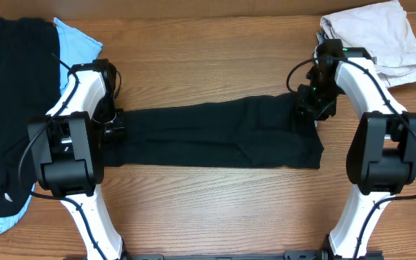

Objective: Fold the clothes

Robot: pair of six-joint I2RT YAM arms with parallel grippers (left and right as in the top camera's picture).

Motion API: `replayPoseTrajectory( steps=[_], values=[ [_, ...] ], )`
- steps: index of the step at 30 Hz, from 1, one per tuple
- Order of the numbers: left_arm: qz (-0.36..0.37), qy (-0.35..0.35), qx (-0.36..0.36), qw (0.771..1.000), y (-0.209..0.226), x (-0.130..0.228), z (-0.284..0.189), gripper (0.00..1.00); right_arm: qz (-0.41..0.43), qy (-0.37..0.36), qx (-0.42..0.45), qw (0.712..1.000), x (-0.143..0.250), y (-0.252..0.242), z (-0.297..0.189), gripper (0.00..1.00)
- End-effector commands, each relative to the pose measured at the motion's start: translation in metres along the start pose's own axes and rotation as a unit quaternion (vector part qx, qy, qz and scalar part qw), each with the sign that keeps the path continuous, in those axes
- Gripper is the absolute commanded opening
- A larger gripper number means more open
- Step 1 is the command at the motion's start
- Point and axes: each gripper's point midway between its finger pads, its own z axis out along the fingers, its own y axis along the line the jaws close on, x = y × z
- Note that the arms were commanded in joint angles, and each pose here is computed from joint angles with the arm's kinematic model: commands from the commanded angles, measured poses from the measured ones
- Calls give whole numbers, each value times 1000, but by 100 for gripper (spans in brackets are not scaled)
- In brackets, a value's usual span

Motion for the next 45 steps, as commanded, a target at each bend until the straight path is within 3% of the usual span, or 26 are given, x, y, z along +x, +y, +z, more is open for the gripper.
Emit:
replayPoseTrajectory(
  steps=[1,7,16,33,45],
  values=[
    [-3,-2,16,1000,-10,-6,11,47,5,-49,-30,998,-21,-6,-36,42],
    [-3,-2,16,1000,-10,-5,11,47,-49,-53,-115,991,-23,10,-52,44],
    [-3,-1,16,1000,-10,-5,11,48,-64,-3,-118,991,5,15,-21,43],
    [-3,-2,16,1000,-10,-6,11,47,-60,-22,-147,987,-4,26,-14,4],
    [-1,-6,15,1000,-9,-8,11,43,-4,-91,-140,986,-44,29,-54,4]
  ],
)
